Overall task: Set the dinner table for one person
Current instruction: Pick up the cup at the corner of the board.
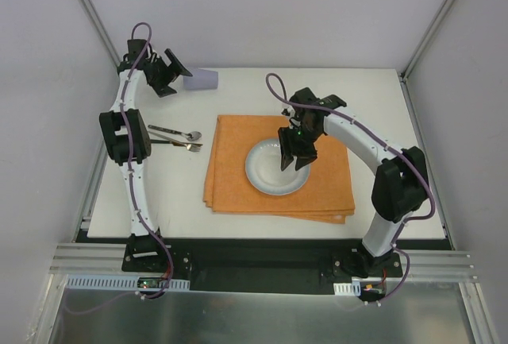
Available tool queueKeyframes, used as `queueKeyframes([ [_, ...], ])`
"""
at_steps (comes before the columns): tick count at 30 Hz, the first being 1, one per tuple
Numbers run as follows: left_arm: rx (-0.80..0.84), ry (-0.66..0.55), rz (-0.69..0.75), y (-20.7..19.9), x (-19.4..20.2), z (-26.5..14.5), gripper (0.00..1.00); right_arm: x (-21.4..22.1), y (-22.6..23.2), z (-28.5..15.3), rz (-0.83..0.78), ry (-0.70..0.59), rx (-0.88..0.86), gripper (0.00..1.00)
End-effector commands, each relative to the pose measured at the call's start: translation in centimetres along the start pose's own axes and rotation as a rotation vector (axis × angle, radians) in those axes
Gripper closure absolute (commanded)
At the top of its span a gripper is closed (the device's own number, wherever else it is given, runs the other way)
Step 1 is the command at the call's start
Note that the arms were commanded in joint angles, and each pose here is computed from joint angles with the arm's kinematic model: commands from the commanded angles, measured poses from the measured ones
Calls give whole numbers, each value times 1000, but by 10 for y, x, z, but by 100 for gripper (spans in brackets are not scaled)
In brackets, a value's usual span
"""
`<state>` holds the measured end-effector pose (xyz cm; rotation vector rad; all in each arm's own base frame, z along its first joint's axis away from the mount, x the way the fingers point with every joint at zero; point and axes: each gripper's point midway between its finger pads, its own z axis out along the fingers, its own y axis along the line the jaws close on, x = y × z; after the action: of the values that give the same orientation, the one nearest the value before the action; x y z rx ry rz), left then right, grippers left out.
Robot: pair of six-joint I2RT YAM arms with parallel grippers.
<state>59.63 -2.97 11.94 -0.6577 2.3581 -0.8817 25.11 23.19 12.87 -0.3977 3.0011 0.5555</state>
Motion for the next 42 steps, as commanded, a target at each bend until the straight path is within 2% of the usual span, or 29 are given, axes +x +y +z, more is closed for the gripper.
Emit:
queueKeyframes([
  [1, -69, -218, 68, 9, -51, -7, 1, 16, 6, -11, 20, 4, -25, 47],
  [7, -74, -194, 43, 24, -45, 21, 1, 20, 11, 1, 36, 26, -34, 47],
  [15, -134, -233, 20, 30, -44, 20, 1, 9, 28, -1, 11, 3, -58, 47],
  [18, -32, -261, 16, 11, -57, 23, 1, 10, 31, -2, 3, -1, -62, 47],
  [20, 87, -251, -2, -10, -60, 28, 1, 14, 29, 0, 7, 8, -55, 47],
  [21, 156, -291, 14, -23, -70, 30, 1, 16, 29, 1, 3, 6, -55, 47],
  [25, 295, -314, -74, -43, -76, 40, 0, 25, 27, 6, 15, 19, -49, 48],
  [32, 413, -455, -147, -40, -104, 55, 1, 39, 26, 4, -7, 9, -28, 48],
  [35, 475, -470, -161, -40, -111, 62, 1, 46, 23, 6, 4, 12, -26, 48],
  [36, 478, -442, -175, -30, -105, 76, 1, 48, 22, 7, 7, 14, -22, 48],
  [42, 559, -385, -217, -26, -89, 86, 1, 56, 16, 8, 17, 11, 1, 48],
])
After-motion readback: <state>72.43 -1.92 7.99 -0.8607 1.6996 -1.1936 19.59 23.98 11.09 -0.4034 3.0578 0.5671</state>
